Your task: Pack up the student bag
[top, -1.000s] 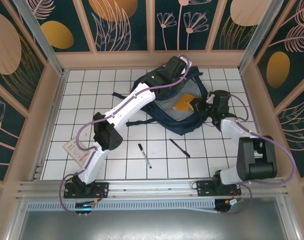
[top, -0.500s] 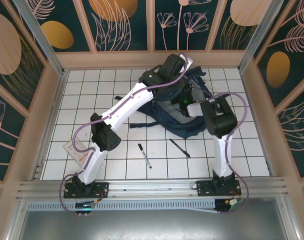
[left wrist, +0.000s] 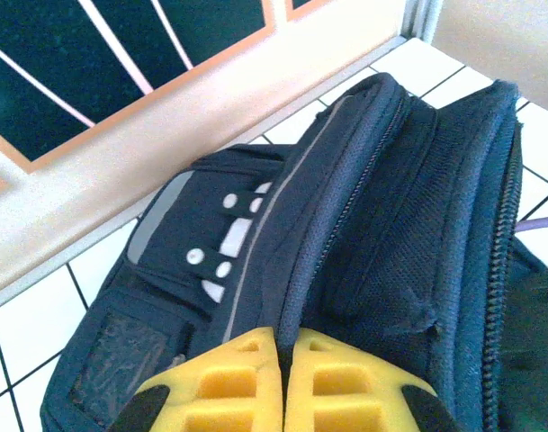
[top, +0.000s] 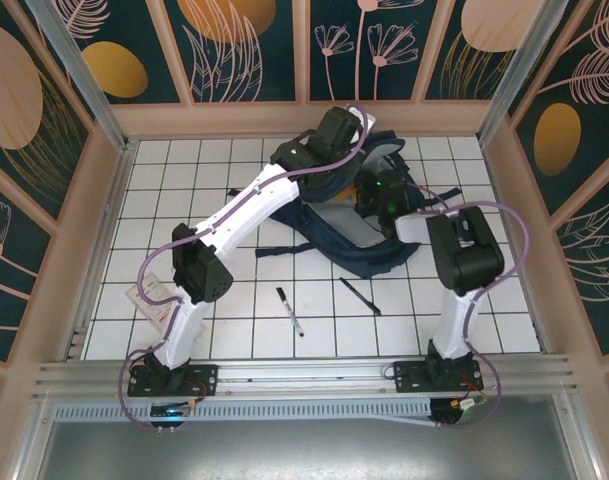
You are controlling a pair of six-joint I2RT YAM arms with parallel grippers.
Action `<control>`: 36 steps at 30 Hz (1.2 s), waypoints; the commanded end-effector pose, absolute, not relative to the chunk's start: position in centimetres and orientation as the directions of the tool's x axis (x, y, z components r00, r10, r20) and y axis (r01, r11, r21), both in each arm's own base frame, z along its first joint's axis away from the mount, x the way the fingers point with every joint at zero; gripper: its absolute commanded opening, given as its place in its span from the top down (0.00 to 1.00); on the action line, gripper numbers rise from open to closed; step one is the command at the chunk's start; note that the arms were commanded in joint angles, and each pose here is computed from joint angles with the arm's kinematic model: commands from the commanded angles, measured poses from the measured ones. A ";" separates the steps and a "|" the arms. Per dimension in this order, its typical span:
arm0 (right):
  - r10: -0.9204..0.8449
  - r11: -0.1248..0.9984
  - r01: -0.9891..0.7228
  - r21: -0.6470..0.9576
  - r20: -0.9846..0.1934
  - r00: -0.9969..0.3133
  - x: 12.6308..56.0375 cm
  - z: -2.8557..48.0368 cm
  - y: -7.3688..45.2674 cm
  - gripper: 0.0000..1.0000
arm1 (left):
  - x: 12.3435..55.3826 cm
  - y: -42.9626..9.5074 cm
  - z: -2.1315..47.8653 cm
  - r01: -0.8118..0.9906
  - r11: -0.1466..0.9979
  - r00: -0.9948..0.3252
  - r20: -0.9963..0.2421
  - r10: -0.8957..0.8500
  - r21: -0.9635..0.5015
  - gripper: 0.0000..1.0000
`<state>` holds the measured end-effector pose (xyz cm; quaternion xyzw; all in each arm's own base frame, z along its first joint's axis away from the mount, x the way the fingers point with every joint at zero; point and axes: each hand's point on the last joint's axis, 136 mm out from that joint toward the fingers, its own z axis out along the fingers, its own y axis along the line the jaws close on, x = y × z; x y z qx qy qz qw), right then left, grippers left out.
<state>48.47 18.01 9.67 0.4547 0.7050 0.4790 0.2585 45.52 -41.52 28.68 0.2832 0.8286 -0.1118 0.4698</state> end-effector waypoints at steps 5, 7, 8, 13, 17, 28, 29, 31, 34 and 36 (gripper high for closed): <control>0.815 0.246 0.357 0.901 0.007 -0.579 43.0 11.0 17.4 0.53 | 46.6 -40.3 32.7 0.537 0.843 -0.340 -0.905 0.255 0.035 1.00; 0.807 0.271 0.334 0.903 -0.024 -0.590 43.1 11.1 17.4 0.67 | 46.2 -40.6 32.5 0.552 0.834 -0.351 -0.903 0.247 0.014 1.00; 0.804 0.272 0.331 0.903 -0.025 -0.594 43.6 11.0 17.7 0.75 | 46.1 -40.7 32.5 0.561 0.828 -0.354 -0.903 0.245 0.004 1.00; 0.791 0.182 0.228 0.956 -0.004 -0.612 47.9 12.1 20.4 1.00 | 45.1 -41.0 34.2 0.597 0.802 -0.341 -0.913 0.225 -0.026 1.00; 0.802 0.117 0.177 0.977 0.012 -0.598 50.8 12.9 22.3 1.00 | 44.8 -40.6 36.1 0.597 0.802 -0.315 -0.925 0.213 -0.019 1.00; 0.797 0.055 0.200 0.978 0.078 -0.599 52.4 13.4 24.4 0.82 | 44.9 -40.7 37.6 0.606 0.796 -0.282 -0.933 0.221 0.005 1.00; 0.795 0.065 0.204 0.977 0.073 -0.603 52.0 13.7 23.9 0.80 | 44.8 -40.7 37.6 0.608 0.794 -0.282 -0.934 0.222 0.005 1.00; 0.774 0.064 0.204 0.977 0.080 -0.628 50.8 14.4 23.2 0.77 | 45.0 -40.7 37.4 0.602 0.798 -0.285 -0.933 0.221 0.005 1.00; 0.751 0.049 0.194 0.980 0.092 -0.654 49.0 15.5 22.2 0.73 | 45.0 -40.8 37.3 0.605 0.796 -0.286 -0.932 0.222 0.004 1.00; 0.734 0.065 0.195 0.979 0.085 -0.673 47.4 15.7 21.9 0.72 | 44.9 -40.7 37.2 0.607 0.795 -0.285 -0.931 0.229 0.010 1.00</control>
